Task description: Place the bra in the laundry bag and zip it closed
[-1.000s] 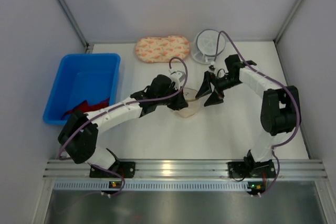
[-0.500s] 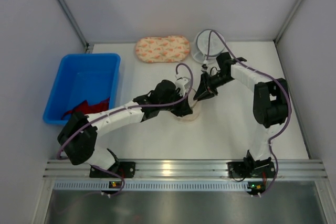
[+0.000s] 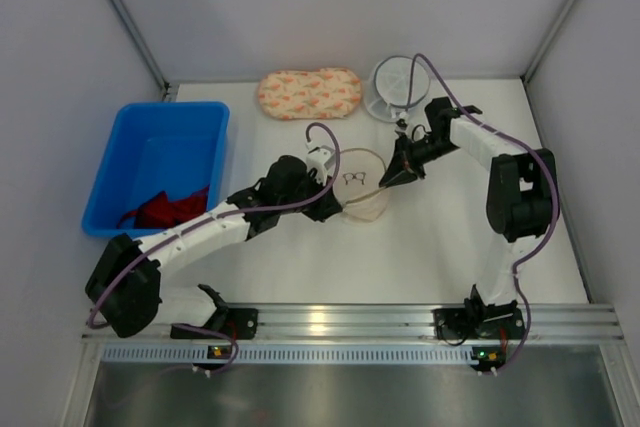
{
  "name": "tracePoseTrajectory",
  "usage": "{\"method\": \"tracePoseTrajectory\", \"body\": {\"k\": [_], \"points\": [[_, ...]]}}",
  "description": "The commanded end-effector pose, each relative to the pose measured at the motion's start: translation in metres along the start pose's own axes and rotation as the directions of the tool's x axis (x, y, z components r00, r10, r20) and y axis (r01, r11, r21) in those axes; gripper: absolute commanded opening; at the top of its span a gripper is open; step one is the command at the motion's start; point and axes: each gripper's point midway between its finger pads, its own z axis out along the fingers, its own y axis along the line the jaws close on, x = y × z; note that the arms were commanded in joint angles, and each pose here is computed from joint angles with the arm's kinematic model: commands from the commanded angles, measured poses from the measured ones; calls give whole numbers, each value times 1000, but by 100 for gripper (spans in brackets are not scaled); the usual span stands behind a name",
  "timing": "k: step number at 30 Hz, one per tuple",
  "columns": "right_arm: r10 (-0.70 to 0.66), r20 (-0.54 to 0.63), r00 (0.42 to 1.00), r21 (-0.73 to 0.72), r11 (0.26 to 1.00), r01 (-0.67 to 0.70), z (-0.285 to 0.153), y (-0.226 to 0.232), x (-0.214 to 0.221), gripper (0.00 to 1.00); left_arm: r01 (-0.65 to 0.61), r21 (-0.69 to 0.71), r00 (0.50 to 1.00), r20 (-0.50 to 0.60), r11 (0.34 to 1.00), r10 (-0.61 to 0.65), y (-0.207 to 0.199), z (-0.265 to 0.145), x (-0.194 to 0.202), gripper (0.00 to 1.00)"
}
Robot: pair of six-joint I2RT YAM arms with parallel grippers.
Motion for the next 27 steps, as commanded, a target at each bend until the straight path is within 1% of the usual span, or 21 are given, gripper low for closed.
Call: {"method": "tracePoseTrajectory", "body": {"k": [1,4,5,6,7,8,9,10,11,12,14,15,16,17,18,19,21,22,24,26,27], "points": [[-113,100,989,71,992,106,-25,-2,-18,0,-3,-103,999,-38,995,-1,32,-17,17,0],[-120,109,987,77,991,112,-28,-3,-18,0,11,-110,999,-30,994,-14,42,-21,15,0],[-118,116,986,77,991,109,-30,-4,-19,0,4,-59,999,-38,998,-6,33,-21,14,0],[-115,114,987,77,991,107,-30,-4,-18,0,-4,-23,1000,-28,1000,3,25,-21,5,3],[-117,121,986,76,991,109,-32,-4,-19,0,-11,8,1000,-29,1000,11,19,-20,2,17],[-124,128,984,81,990,114,-32,-5,-20,0,-10,53,999,-43,999,12,10,-18,1,37],[-127,134,983,86,990,116,-33,-4,-19,0,-17,68,1000,-24,998,18,5,-18,-10,69],[-126,141,982,91,989,114,-35,-6,-20,0,-22,77,1000,-19,997,24,3,-18,-15,85],[-122,150,981,101,989,107,-37,-9,-21,0,-29,80,999,-13,996,31,2,-17,-19,94],[-130,168,977,107,988,113,-40,-10,-23,0,-42,83,999,6,996,42,-1,-18,-29,98],[-98,217,971,129,989,71,-53,-27,-26,0,-67,74,998,25,995,65,-1,-19,-39,98],[-106,257,961,136,988,72,-62,-31,-31,0,-78,59,996,49,995,75,-1,-21,-49,98],[-72,316,946,146,989,27,-80,-47,-38,0,-81,54,995,55,995,78,0,-21,-52,98],[-49,345,937,169,986,-11,-89,-62,-38,0,-81,41,995,64,996,78,4,-23,-57,98],[-57,388,920,182,983,-16,-100,-70,-45,0,-86,29,993,79,996,83,6,-24,-64,98],[-29,442,896,188,980,-61,-119,-86,-50,0,-94,11,992,81,995,93,11,-23,-68,98],[-5,499,867,209,971,-115,-138,-109,-59,0,-98,-15,992,83,995,98,17,-25,-77,98],[9,553,833,209,967,-148,-157,-123,-66,0,-94,-27,993,72,995,96,22,-23,-77,98],[31,600,799,215,956,-199,-175,-144,-77,0,-79,-47,993,80,996,83,30,-25,-85,98],[30,678,734,224,943,-245,-201,-164,-93,0,-60,-78,995,79,995,66,42,-25,-89,98],[50,691,721,211,940,-267,-203,-175,-99,0,-55,-86,995,74,995,61,44,-25,-91,98]]}}
